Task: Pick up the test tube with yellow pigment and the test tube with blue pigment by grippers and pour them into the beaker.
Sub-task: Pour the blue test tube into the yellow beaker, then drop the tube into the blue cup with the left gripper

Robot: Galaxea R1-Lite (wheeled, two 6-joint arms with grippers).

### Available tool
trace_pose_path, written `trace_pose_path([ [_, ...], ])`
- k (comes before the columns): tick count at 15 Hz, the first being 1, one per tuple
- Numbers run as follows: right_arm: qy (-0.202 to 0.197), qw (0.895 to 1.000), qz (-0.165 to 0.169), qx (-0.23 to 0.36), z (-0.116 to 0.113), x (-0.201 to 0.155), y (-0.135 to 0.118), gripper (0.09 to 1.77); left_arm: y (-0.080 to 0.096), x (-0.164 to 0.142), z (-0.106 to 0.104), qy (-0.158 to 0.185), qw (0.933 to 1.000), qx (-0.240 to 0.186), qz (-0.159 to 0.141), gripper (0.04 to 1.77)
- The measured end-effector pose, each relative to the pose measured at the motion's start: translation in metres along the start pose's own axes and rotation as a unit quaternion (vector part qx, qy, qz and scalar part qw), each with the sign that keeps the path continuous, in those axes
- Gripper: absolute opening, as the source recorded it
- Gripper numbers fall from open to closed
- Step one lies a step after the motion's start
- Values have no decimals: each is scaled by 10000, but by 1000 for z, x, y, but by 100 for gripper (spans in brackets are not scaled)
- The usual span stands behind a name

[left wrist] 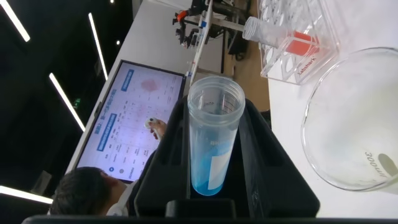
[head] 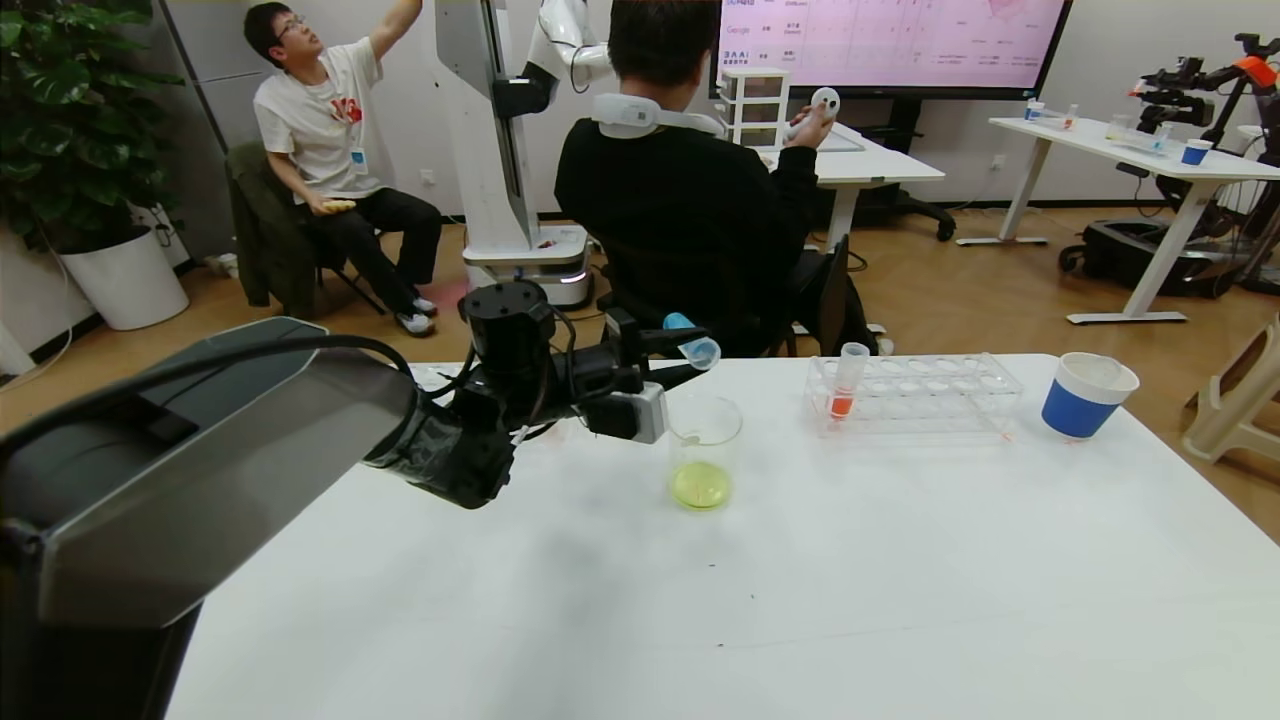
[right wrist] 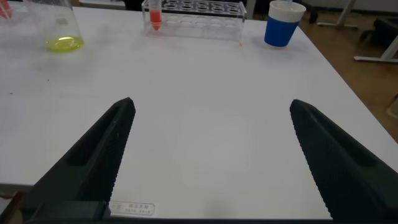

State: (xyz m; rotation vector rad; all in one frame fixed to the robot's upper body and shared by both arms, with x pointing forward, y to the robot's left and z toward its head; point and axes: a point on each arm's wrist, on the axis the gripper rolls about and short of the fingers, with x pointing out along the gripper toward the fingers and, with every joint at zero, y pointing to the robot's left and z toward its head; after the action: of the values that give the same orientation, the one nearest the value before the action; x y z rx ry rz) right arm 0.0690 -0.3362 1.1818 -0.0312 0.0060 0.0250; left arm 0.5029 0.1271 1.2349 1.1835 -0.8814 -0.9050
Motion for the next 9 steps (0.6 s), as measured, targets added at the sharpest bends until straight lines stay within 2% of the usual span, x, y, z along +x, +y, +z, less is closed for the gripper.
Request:
trace_pose_path([
  [9,2,10000,-2,-2,0,0,0,174,-13,3,-8,10,9973,737,-63,50],
])
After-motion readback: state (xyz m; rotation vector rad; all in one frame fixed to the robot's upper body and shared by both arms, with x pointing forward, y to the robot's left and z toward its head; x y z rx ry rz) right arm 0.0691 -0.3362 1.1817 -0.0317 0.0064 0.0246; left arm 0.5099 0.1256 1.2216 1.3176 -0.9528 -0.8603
